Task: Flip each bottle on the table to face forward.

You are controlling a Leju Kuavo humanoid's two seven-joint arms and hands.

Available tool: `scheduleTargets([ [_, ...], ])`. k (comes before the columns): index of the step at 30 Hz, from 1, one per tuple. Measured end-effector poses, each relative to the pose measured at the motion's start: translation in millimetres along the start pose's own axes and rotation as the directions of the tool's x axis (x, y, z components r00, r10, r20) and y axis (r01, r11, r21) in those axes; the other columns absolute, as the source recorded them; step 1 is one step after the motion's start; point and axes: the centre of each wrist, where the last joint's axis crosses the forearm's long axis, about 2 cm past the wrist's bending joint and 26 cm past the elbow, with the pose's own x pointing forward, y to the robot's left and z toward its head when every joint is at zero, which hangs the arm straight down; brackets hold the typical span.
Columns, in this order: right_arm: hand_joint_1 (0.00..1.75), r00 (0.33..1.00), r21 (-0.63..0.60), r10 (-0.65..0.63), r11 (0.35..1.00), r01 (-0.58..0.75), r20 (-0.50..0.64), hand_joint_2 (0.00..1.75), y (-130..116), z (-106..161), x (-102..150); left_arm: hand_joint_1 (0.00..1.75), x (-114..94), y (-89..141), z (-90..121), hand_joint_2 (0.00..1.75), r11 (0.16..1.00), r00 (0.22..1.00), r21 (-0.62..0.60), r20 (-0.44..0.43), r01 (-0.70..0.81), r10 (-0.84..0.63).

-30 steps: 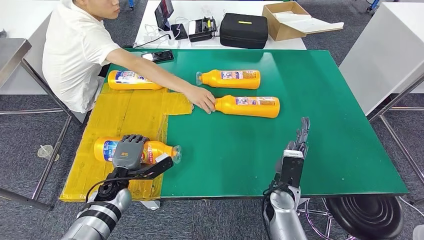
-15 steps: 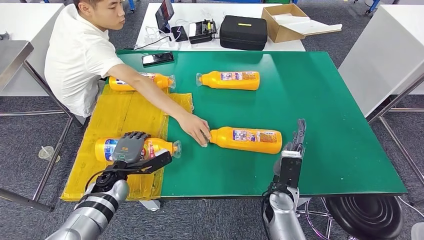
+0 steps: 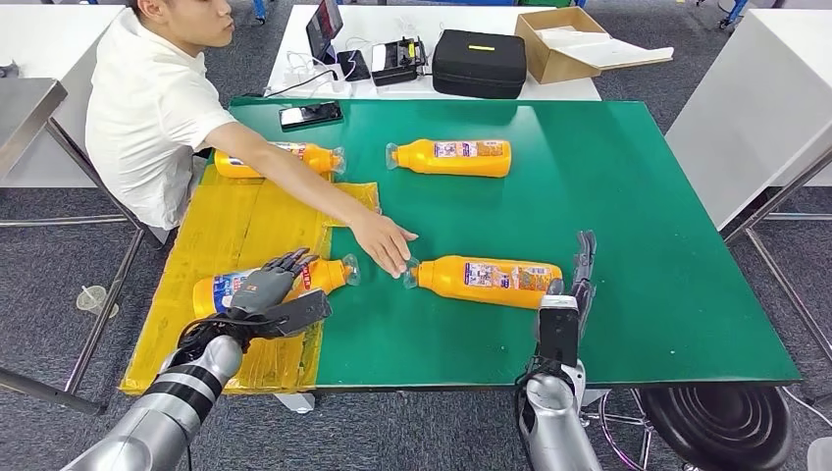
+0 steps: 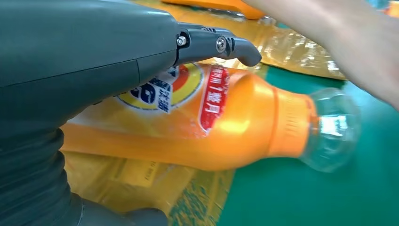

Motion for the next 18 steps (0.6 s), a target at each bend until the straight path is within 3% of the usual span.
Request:
scheduleTargets([
  [5, 0.00, 1.000, 0.031, 0.028, 0.999, -0.028, 0.010, 0.00, 2, 1, -2, 0.00, -1, -1, 1, 1.75, 1.000, 1.000, -0.011, 0.024, -0.014, 0.014],
  [9, 0.00, 0.992, 0.056, 0.117, 0.991, -0.119, 0.051, 1.75, 3, 1, -3, 0.00, -1, -1, 2, 1.75, 0.999, 0.998, -0.006, 0.053, -0.034, 0.035],
  [13, 0.00, 0.907, 0.148, 0.379, 0.902, -0.407, 0.183, 1.75, 2, 0, -7, 0.00, 7, -8, 6, 1.75, 0.998, 0.995, 0.061, 0.098, -0.026, 0.020],
  [18, 0.00, 0.747, 0.345, 0.616, 0.664, -0.663, 0.249, 1.75, -12, 1, -24, 0.00, 38, -34, 24, 1.75, 0.981, 0.976, 0.185, 0.216, -0.053, 0.012],
])
